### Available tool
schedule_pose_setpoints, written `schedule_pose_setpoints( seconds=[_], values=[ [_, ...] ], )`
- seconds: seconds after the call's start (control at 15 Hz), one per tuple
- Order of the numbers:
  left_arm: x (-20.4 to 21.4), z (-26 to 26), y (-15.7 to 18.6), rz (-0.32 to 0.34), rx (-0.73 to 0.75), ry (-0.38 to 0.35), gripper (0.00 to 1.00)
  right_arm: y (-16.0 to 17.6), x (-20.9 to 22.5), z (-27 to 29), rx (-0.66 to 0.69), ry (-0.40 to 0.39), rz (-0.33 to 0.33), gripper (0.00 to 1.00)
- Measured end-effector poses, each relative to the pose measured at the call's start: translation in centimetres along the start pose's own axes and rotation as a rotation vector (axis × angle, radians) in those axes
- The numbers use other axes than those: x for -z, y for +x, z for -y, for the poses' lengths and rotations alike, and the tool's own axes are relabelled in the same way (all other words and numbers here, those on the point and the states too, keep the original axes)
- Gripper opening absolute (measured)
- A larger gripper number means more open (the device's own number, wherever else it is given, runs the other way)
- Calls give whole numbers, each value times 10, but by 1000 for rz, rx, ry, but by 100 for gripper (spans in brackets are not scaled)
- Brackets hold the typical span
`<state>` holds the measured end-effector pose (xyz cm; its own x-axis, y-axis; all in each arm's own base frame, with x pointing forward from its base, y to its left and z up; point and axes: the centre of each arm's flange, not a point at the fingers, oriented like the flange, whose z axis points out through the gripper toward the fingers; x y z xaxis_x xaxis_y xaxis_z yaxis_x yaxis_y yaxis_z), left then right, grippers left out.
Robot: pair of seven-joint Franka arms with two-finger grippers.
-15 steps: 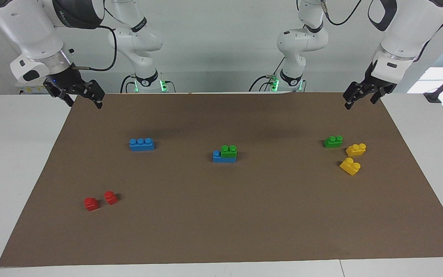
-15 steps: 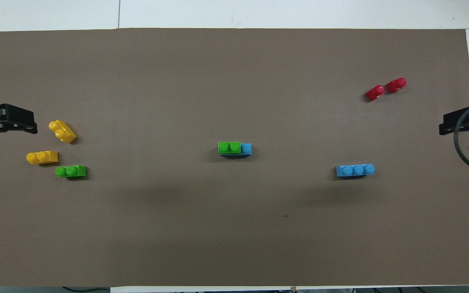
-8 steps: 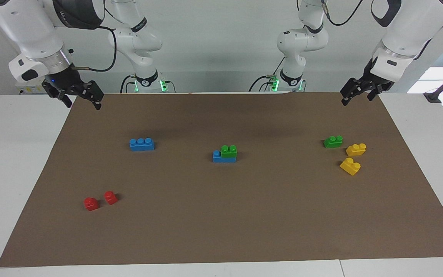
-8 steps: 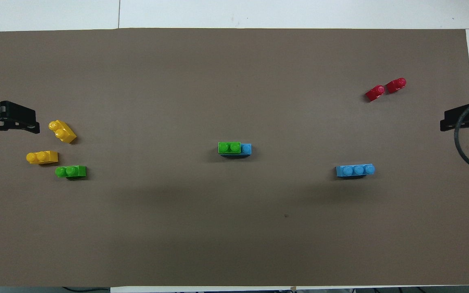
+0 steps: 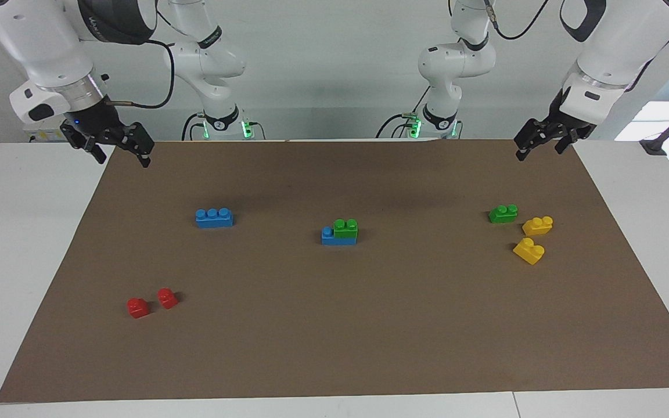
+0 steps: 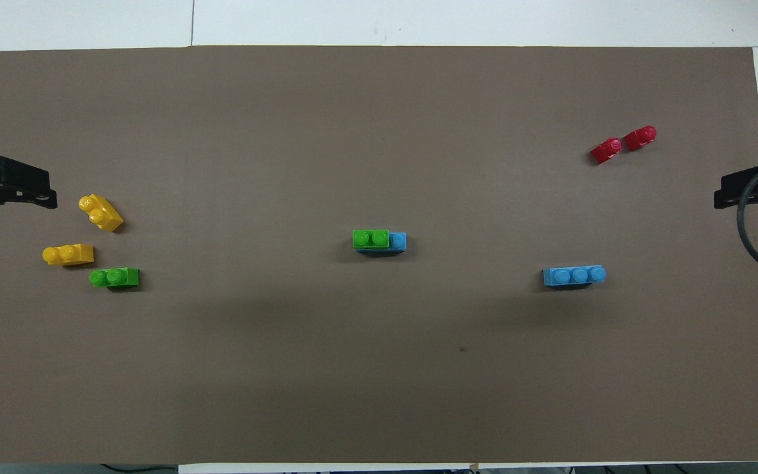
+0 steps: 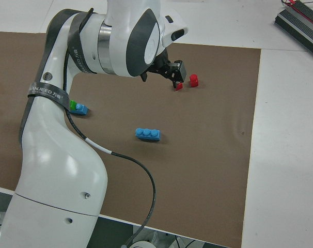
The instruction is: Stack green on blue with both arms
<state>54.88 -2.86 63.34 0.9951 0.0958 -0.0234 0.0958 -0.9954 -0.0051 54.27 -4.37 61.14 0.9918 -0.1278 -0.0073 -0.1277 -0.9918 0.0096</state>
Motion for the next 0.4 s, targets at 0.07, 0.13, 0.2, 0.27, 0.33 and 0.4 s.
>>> schedule_pose_setpoints(
  seconds=[0.07,0.13,0.2,0.27,0.33,0.4],
  values=[
    [0,0,0,-1,-15,0,100,0,0,0,1,0,0,100],
    [0,0,0,-1,-23,0,100,0,0,0,2,0,0,100],
    [0,0,0,-1,-28,0,100,0,0,0,6,0,0,100],
    [0,0,0,-1,-31,0,100,0,0,1,15,0,0,100],
    [0,0,0,-1,-33,0,100,0,0,1,23,0,0,100],
    [0,0,0,-1,-33,0,100,0,0,1,26,0,0,100]
  ],
)
